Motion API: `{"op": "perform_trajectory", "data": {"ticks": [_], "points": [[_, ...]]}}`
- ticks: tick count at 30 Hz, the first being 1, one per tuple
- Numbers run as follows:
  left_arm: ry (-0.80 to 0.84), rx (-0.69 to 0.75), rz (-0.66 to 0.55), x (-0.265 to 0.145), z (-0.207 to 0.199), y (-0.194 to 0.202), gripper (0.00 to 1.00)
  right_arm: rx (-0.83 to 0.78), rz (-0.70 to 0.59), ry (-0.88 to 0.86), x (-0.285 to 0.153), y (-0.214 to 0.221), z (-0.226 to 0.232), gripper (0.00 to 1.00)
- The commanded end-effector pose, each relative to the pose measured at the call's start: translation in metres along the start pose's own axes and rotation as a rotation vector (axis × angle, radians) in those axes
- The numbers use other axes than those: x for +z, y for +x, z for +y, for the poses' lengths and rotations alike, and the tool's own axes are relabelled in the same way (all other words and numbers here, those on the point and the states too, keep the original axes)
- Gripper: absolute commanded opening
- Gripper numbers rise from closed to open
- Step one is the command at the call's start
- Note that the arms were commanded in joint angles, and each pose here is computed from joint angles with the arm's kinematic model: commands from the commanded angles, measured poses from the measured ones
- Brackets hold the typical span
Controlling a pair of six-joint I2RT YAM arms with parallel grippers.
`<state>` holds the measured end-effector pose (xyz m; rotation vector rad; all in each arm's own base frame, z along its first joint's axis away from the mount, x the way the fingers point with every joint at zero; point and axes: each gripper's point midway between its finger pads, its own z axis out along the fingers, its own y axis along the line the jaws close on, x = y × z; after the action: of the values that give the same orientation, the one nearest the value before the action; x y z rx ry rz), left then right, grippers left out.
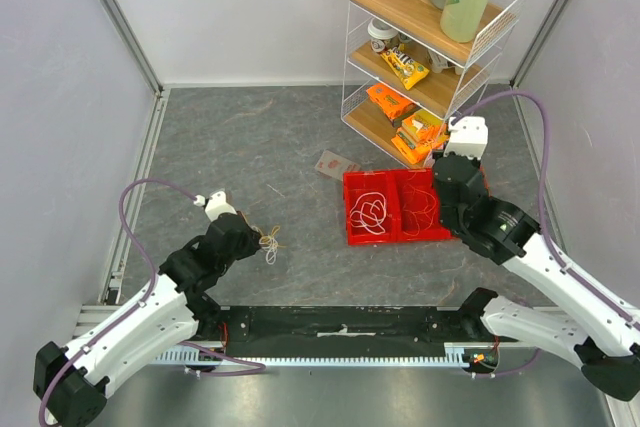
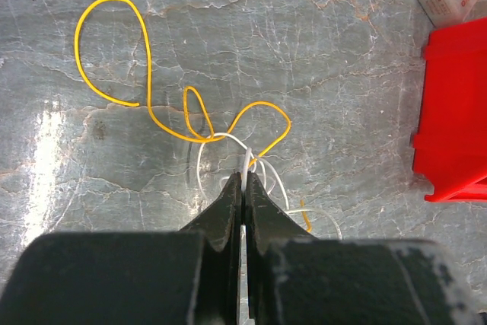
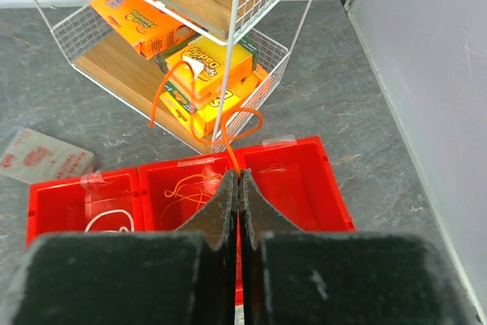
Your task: Untangle the cables
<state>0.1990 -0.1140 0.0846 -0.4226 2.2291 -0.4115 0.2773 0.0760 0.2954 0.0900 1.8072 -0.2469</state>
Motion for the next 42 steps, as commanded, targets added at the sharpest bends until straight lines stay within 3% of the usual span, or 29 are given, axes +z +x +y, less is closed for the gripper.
{"op": "perform_trajectory", "data": {"ticks": [1, 6, 9, 21, 24, 28, 32, 36, 42], "points": [[0.056, -0.042, -0.038, -0.003, -0.019, -0.017, 0.02, 0.100, 0.040, -0.051, -0.001, 0.017, 0.010, 0.00], [0.065, -0.043, -0.039, -0.005, -0.020, -0.017, 0.02, 0.166, 0.252, -0.100, 0.005, 0.114, 0.040, 0.00], [0.060, -0.034, -0.041, -0.007, -0.018, -0.018, 0.02, 0.175, 0.330, -0.079, 0.002, 0.151, 0.038, 0.00], [0.129, -0.033, -0.019, -0.016, -0.033, -0.020, 0.02, 0.083, 0.360, -0.028, 0.008, 0.164, 0.030, 0.02], [0.180, -0.006, 0.009, -0.022, -0.043, -0.019, 0.02, 0.019, 0.399, -0.029, 0.012, 0.166, 0.037, 0.15], [0.245, 0.028, 0.028, -0.031, -0.056, -0.020, 0.02, -0.028, 0.419, -0.077, 0.008, 0.159, 0.042, 0.56], [0.290, 0.032, 0.023, -0.034, -0.062, -0.021, 0.02, -0.031, 0.386, -0.141, -0.002, 0.140, 0.044, 0.68], [0.327, 0.040, 0.028, -0.036, -0.069, -0.020, 0.02, -0.053, 0.313, -0.333, -0.026, 0.110, 0.083, 0.73], [0.357, 0.066, 0.054, -0.038, -0.074, -0.016, 0.02, 0.040, 0.256, -0.999, -0.111, 0.088, 0.233, 0.76]]}}
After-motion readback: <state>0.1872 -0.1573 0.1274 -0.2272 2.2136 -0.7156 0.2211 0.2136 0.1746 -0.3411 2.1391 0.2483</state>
